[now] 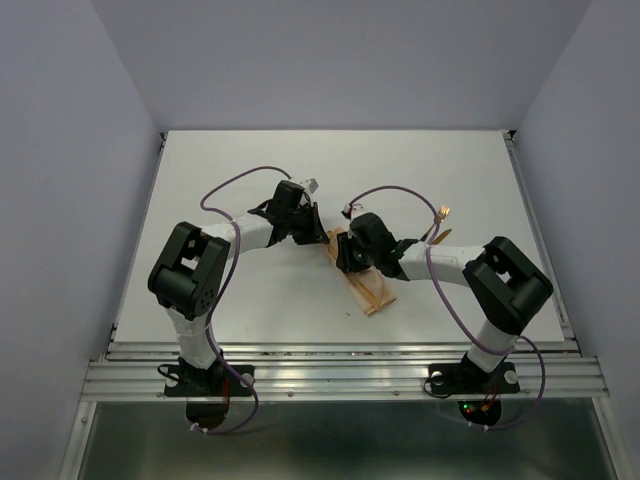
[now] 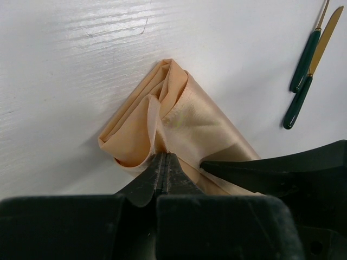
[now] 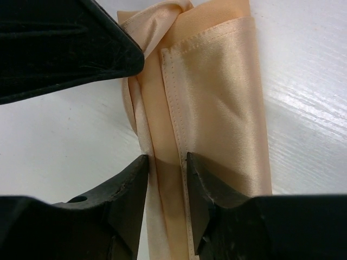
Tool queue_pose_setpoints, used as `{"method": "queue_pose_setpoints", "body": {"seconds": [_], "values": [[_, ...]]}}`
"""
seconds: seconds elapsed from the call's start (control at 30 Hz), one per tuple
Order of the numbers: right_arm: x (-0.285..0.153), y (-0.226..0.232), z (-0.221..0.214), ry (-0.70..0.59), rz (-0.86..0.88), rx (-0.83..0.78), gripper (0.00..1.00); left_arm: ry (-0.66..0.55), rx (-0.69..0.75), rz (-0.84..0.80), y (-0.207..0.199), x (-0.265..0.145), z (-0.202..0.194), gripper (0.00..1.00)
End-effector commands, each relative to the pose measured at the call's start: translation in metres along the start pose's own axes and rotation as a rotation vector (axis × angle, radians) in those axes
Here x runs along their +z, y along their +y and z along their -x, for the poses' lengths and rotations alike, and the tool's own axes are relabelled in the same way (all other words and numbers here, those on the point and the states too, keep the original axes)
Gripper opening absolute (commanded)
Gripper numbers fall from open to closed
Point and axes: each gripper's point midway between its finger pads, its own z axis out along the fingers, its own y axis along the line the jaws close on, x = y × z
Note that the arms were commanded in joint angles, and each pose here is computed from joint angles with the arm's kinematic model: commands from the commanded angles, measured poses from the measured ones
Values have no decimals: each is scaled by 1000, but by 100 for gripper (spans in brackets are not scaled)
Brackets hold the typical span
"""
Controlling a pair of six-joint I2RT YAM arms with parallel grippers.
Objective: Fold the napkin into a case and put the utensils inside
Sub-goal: Grasp the top corner of the smaller rectangle folded napkin from the folded napkin.
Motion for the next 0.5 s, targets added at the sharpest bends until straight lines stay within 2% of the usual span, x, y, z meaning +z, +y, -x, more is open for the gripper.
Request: {"method": "queue_pose_setpoints", "body": {"seconds": [0.0,0.07,0.23,0.47], "values": [[-1,-1,18,-66,-40,-2,37,-29,23,-44,-14,0,13,0],[-2,-2,19,-82,-43,9,33,-29,23,-45,-14,0,12,0],[-2,2,20,-85,-19,20,30,-22,23,-45,-12,0,9,0],[-10,15,28,-101,37,32,41,-17,20,-47,-11,3,7,0]]}}
